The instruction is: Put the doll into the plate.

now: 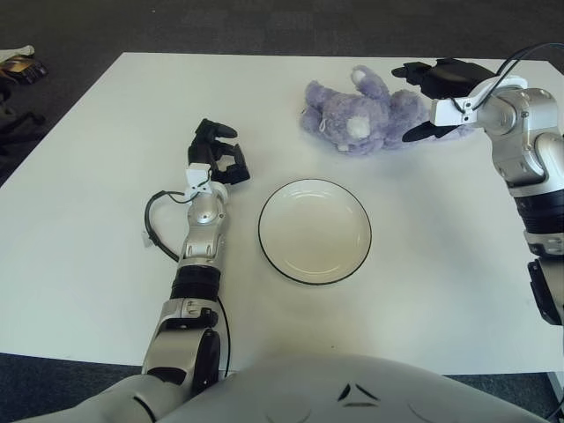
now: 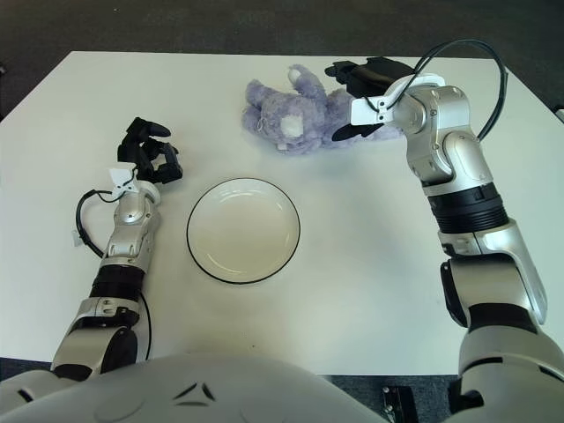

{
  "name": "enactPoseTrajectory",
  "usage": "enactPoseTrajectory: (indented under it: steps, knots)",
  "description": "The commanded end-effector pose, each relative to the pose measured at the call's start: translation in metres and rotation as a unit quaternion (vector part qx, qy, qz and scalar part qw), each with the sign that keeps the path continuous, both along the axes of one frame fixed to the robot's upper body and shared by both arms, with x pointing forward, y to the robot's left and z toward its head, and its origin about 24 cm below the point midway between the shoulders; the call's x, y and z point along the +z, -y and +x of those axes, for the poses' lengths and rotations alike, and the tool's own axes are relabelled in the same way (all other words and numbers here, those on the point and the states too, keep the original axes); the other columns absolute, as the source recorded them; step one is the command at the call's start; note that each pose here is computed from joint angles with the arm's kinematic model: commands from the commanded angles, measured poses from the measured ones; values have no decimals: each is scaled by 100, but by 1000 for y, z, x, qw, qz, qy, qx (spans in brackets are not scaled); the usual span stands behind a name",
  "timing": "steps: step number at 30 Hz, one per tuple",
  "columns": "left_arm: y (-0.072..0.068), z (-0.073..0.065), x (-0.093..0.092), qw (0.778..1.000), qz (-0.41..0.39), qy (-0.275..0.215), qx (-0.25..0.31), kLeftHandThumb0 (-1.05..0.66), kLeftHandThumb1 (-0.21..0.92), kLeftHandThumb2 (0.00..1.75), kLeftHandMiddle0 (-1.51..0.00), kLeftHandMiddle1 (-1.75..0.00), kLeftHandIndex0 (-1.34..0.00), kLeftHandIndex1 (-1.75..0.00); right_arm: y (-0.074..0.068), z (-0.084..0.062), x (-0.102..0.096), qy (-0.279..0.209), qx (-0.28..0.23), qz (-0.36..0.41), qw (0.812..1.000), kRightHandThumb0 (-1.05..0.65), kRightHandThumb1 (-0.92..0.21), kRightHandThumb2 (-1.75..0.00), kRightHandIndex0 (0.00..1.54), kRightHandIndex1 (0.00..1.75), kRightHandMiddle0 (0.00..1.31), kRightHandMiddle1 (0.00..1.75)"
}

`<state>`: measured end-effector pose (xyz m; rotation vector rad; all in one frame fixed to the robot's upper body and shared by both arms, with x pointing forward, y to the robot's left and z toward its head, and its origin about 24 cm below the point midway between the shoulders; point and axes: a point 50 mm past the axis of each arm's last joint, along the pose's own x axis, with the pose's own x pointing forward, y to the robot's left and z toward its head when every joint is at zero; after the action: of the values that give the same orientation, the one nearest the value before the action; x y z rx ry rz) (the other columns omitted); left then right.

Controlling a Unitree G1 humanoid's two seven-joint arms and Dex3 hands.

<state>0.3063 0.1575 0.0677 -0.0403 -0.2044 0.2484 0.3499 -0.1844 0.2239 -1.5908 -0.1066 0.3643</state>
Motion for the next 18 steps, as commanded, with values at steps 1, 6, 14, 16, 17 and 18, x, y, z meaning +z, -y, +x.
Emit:
enactPoseTrajectory:
  steps: [1, 6, 14, 16, 17, 18]
  knots:
    - [-1, -9, -19, 999, 1, -35, 6, -1, 22, 144, -57, -175, -55, -175, -3, 4, 0, 1, 11, 11, 1000, -105, -80, -35, 0, 112, 0, 20]
    - [-1, -9, -19, 999, 9, -35, 5, -1, 20, 146, -58, -175, -57, -175, -4, 7, 2, -2, 14, 5, 1000, -105, -80, -32, 0, 79, 0, 22]
    - [-1, -9, -20, 999, 13, -36, 6, -1, 16, 150, -61, -175, -60, -175, -4, 13, 2, 15, 18, -21, 1000, -105, -82, -29, 0, 41, 0, 15]
    - [-1, -9, -20, 999, 12, -37, 5, -1, 16, 151, -61, -175, -60, -175, -4, 15, 1, 13, 18, -19, 1000, -105, -81, -28, 0, 36, 0, 15]
    - [-1, -9, -20, 999, 11, -38, 4, -1, 16, 151, -62, -175, -60, -175, -4, 16, 1, 12, 17, -18, 1000, -105, -81, -28, 0, 35, 0, 15]
    - [-1, -8, -20, 999, 11, -39, 4, -1, 16, 151, -62, -175, -60, -175, -4, 16, 1, 11, 17, -16, 1000, -105, -80, -28, 0, 33, 0, 16]
